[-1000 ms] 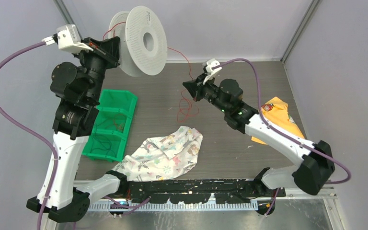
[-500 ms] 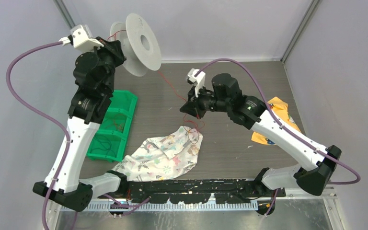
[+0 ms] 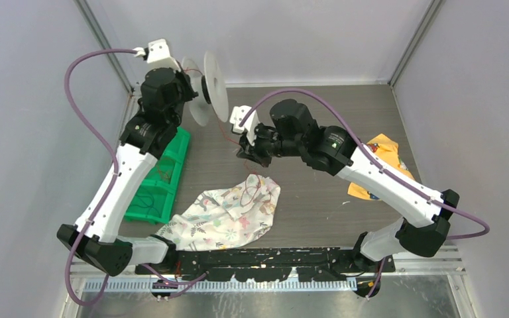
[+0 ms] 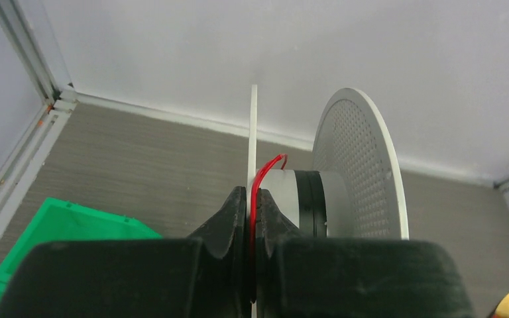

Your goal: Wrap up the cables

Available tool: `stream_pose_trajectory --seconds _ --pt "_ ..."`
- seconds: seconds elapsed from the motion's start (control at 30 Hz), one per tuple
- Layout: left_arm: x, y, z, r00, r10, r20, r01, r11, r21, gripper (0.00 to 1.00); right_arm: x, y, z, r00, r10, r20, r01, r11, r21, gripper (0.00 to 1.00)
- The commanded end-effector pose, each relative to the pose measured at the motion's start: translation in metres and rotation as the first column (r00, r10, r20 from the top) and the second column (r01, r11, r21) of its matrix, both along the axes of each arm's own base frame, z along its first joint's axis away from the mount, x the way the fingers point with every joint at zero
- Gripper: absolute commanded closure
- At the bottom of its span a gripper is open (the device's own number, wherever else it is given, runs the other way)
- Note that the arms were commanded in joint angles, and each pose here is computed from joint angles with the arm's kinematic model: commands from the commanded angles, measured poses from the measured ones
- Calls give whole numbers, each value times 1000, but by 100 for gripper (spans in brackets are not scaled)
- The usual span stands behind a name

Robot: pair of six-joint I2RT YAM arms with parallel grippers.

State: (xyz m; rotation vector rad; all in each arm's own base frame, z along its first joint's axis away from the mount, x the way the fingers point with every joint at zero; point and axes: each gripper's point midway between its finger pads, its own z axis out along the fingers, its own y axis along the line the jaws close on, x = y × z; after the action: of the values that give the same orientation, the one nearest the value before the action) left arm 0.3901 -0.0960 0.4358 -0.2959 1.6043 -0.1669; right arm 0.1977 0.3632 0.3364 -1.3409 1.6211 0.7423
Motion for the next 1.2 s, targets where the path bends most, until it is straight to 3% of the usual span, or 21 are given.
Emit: stream_pose_trajectory --seconds 0.0,0.17,0.43,0.63,0.97,1.03,1.13,1.17 --pt "-9 -22 4 991 -130 14 129 989 74 99 33 -13 52 954 -76 291 67 997 38 100" --pt "-23 -59 -17 935 -351 -54 355 929 100 99 59 -17 65 921 -124 370 114 992 49 100" --pt "-55 -98 -51 776 -607 -173 629 765 137 99 103 -37 73 895 -248 372 225 969 105 100" --pt "-81 -110 -65 667 -706 -238 742 657 131 99 129 -55 67 881 -315 352 297 949 106 100" --pt "-131 -124 -45 488 -849 -203 873 467 143 100 152 -90 34 875 -362 322 374 927 24 100" --pt "-140 -127 -36 453 -873 -183 890 431 147 100 151 -93 26 876 -366 314 380 925 16 93" --pt "-150 -129 -20 424 -894 -145 903 404 148 100 150 -99 14 878 -386 282 400 917 9 65" --pt "-151 -129 -14 427 -895 -130 900 407 154 99 150 -101 9 878 -398 264 410 912 12 63"
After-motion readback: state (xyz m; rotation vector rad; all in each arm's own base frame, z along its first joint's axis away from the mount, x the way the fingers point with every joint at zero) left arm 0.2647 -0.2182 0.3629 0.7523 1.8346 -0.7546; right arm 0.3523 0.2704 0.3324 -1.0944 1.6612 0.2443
